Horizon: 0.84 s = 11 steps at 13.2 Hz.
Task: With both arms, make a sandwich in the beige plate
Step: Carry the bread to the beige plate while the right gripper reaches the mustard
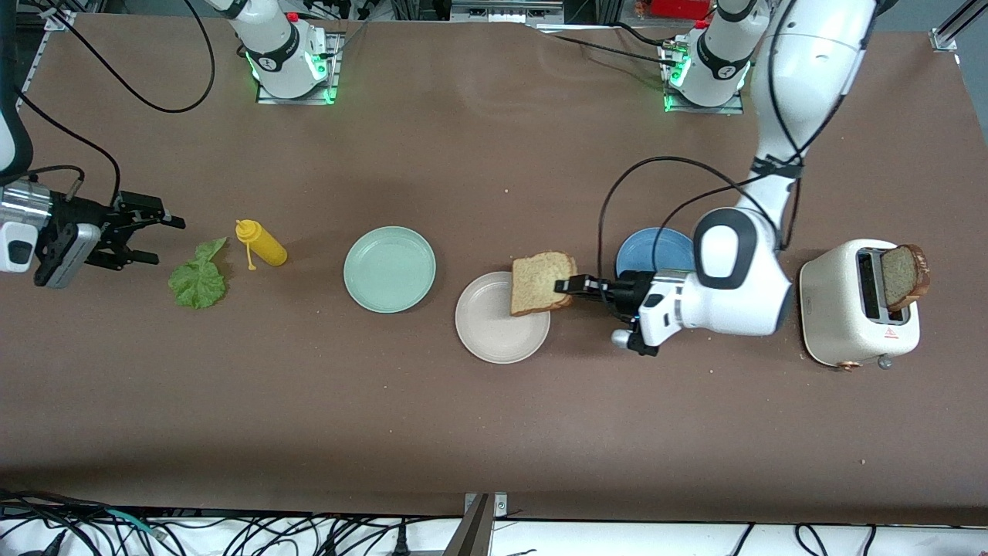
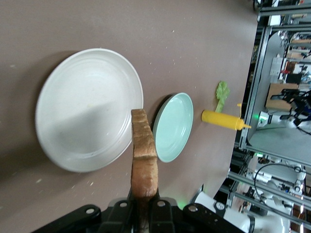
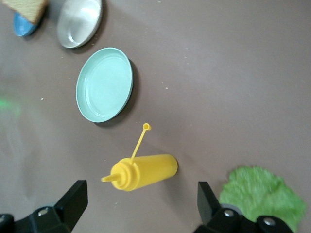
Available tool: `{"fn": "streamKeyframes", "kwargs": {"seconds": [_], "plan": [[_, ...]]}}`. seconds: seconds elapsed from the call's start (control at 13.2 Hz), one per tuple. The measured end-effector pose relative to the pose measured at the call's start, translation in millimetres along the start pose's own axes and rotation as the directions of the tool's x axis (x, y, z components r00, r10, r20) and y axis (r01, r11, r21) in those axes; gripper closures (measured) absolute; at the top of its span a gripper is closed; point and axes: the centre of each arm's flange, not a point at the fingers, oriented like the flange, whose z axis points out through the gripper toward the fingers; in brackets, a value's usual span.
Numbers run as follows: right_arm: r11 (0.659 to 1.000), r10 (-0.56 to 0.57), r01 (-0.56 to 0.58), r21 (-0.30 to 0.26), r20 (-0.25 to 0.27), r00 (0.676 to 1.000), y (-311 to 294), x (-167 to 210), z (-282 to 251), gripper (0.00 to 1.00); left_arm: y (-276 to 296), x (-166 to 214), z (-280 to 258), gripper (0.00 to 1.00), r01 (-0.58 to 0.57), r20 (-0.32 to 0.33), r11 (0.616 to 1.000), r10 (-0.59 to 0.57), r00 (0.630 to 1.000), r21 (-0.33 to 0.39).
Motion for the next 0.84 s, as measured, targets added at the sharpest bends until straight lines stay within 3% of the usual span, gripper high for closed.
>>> {"fn": "streamKeyframes", "kwargs": {"seconds": [0.23, 0.53, 0.76, 0.84], "plan": [[0.986, -0.149, 0.156, 0.061, -0.101, 0.984, 38.5, -26.5, 38.2, 0.0, 3.3, 0.9, 39.6, 0.91, 0.006, -0.049, 1.0, -0.005, 0.999, 0.029], [0.953, -0.273, 0.286, 0.094, -0.134, 0.953, 51.8, -45.6, 73.5, 0.0, -0.3, -1.0, 73.0, 0.91, 0.031, -0.072, 0.999, -0.029, 0.997, 0.025], [0.89, -0.427, 0.446, 0.095, -0.17, 0.888, 47.4, -58.7, 87.6, 0.0, -2.1, -1.0, 83.9, 0.91, 0.033, -0.095, 0.999, -0.029, 0.995, 0.04], [0.866, -0.467, 0.49, 0.095, -0.193, 0.863, 46.1, -67.0, 95.2, 0.0, -5.1, -0.6, 87.1, 0.87, 0.033, -0.102, 0.998, -0.028, 0.994, 0.047]]}}
